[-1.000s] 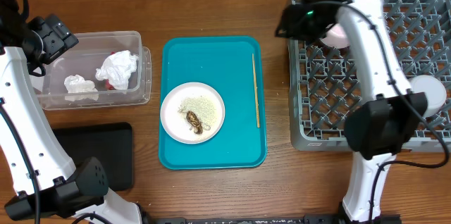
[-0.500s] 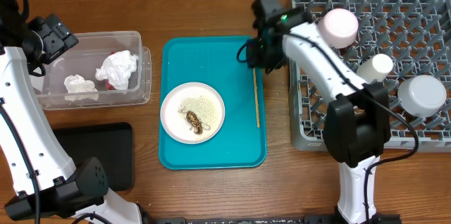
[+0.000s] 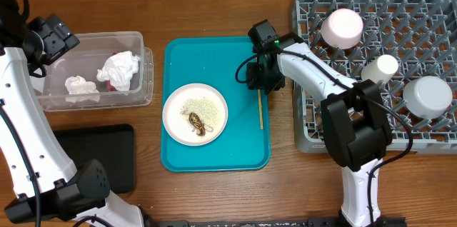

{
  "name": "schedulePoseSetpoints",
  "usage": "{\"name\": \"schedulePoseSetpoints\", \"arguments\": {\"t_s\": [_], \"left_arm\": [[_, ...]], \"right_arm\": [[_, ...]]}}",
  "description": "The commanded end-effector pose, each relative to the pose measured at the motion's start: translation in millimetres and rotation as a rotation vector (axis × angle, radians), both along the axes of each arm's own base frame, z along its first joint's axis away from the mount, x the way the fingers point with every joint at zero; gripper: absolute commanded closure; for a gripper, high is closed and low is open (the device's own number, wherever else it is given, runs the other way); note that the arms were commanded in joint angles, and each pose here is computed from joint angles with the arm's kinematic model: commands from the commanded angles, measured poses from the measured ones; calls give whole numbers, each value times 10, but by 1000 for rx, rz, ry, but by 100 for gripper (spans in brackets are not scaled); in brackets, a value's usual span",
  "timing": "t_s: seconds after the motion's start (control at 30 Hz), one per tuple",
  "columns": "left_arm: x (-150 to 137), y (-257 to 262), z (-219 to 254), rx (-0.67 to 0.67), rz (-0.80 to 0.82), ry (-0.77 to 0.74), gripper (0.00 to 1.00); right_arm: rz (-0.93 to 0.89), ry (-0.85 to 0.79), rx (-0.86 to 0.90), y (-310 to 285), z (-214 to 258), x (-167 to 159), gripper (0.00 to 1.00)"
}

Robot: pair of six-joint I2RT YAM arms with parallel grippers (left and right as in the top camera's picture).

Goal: Sort waste into correct bins and load items into the dishwasher
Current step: 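Return the right gripper to the tray and grasp the second chopstick, then carry the second chopstick into the rack beside the pink bowl and release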

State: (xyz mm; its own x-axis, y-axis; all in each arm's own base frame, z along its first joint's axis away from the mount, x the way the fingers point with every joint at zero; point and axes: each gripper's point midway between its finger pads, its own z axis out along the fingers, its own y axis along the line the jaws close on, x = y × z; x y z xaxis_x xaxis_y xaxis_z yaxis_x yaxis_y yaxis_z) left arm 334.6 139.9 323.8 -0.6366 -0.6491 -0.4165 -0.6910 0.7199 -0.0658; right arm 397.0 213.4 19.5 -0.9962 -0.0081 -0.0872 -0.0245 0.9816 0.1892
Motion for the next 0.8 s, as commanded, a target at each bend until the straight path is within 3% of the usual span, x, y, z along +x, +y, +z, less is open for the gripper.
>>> {"name": "schedulePoseSetpoints", "arguments": {"t_s": [0.0, 0.37, 0.6, 0.77], "left_arm": [[-8, 17, 9, 8, 13, -1, 0], [-8, 17, 9, 8, 13, -1, 0], [-8, 17, 9, 8, 13, -1, 0], [-8, 17, 9, 8, 13, -1, 0]], "right_arm": [[-9, -1, -20, -39, -48, -5, 58], [-55, -27, -84, -35, -283, -46, 59], [-53, -25, -78, 138, -334, -115, 77], [-53, -19, -33, 294, -210, -104, 96]]}}
